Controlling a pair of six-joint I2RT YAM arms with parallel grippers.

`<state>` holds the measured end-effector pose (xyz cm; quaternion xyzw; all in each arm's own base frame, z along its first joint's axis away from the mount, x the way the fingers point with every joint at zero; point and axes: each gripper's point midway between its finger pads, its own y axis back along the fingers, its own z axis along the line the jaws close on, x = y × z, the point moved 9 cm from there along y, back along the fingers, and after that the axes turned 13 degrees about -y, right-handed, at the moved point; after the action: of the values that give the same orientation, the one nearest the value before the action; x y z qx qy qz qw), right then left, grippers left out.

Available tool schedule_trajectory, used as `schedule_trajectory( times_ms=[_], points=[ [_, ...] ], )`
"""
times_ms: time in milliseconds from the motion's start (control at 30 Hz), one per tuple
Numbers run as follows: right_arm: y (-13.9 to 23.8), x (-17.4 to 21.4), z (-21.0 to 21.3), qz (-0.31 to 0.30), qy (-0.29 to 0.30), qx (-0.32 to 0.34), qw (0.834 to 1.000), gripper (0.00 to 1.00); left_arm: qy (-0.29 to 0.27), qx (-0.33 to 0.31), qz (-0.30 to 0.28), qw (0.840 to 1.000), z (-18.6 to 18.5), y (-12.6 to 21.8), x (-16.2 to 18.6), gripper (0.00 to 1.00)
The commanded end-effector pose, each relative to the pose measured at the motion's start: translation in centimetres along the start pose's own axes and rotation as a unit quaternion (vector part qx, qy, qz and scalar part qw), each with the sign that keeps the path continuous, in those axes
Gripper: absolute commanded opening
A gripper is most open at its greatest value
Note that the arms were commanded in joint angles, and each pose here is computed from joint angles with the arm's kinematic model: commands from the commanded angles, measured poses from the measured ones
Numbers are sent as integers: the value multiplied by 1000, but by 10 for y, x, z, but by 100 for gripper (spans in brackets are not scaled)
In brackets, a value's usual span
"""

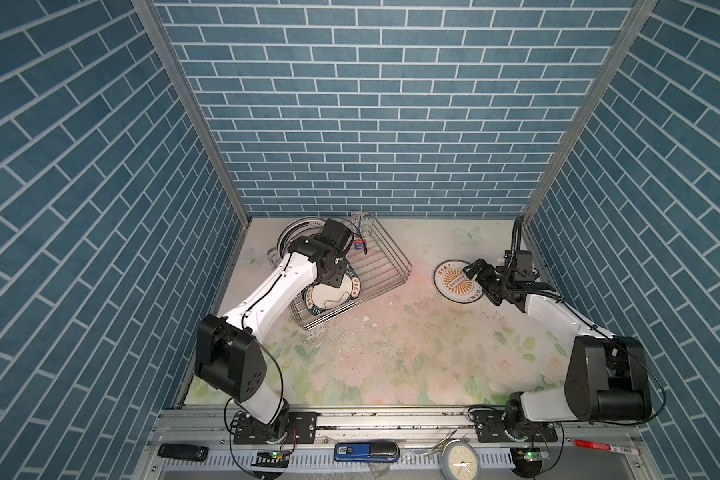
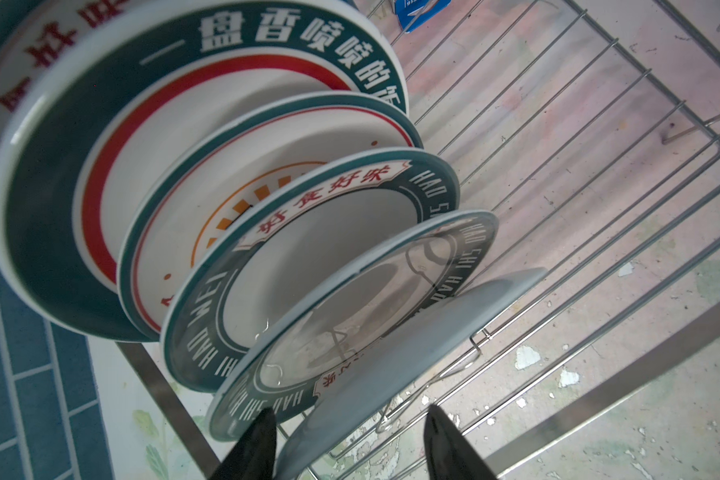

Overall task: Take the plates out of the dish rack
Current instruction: 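Lower the left gripper onto the next plate's rim in the rack, then grasp the green-rimmed plate with the left gripper and lift it upward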

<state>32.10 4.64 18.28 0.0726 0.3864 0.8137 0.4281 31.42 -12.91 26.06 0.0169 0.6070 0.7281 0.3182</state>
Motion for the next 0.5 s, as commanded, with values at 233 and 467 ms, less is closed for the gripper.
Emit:
schedule_trajectory(
  times_ms=[233, 467],
  points=[
    [-6, 2, -10, 8, 4, 7, 1000, 99, -14, 41, 21, 999, -11, -1, 11, 42],
    [-8, 1, -11, 10, 2, 8, 1000, 99, -17, 52, 18, 998, -13, 1, 16, 37]
  ],
)
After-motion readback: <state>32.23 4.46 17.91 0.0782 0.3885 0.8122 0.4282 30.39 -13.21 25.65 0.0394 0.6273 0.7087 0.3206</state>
